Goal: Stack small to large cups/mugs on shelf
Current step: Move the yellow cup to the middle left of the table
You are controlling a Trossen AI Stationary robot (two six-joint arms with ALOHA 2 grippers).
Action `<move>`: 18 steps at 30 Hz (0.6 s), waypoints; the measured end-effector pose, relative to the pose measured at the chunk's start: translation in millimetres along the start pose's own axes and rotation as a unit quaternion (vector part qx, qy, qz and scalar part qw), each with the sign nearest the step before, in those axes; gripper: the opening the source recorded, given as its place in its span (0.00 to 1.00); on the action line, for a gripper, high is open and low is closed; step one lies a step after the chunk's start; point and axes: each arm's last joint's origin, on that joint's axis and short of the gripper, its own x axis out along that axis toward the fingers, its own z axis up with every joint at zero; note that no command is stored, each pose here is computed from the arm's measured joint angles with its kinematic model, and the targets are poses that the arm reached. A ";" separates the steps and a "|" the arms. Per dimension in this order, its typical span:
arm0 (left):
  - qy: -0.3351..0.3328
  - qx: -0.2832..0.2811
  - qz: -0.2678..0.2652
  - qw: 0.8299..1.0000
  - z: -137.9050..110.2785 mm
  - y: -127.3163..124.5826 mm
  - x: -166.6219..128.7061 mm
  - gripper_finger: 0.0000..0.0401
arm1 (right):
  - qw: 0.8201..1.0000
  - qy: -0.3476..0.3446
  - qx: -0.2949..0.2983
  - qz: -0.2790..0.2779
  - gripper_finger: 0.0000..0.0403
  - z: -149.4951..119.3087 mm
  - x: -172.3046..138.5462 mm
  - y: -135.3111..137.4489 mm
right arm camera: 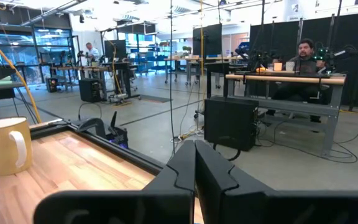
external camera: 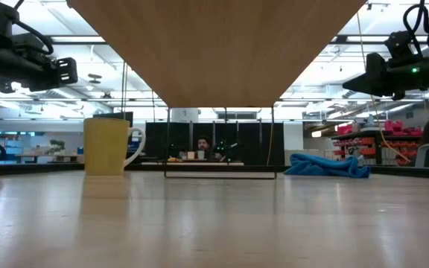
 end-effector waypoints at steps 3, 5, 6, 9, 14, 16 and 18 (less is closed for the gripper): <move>0.000 0.000 0.000 1.000 0.0 0.0 0.0 0.08 | 1.000 0.000 0.000 0.000 0.02 -0.1 0.0 0.0; 0.000 0.000 0.000 1.000 0.0 0.0 0.0 0.09 | 1.000 0.000 0.000 0.000 0.02 -0.1 0.0 0.0; 0.000 0.000 0.000 1.000 0.0 0.0 0.0 0.09 | 1.000 0.000 0.000 0.000 0.02 -0.1 0.0 0.0; 0.000 0.000 0.000 1.000 0.0 0.0 0.0 0.09 | 1.000 0.000 0.000 0.000 0.02 -0.1 0.0 0.0; 0.000 -0.015 0.000 1.000 0.0 0.0 0.0 0.07 | 1.000 0.000 0.000 0.000 0.02 0.0 0.0 0.0; 0.000 -0.022 0.000 1.000 0.0 0.0 0.0 0.06 | 1.000 0.000 0.000 0.000 0.02 -0.1 0.0 0.0; 0.000 -0.033 0.000 0.999 0.0 0.0 0.0 0.06 | 1.000 0.000 0.000 0.000 0.02 -0.1 0.0 0.0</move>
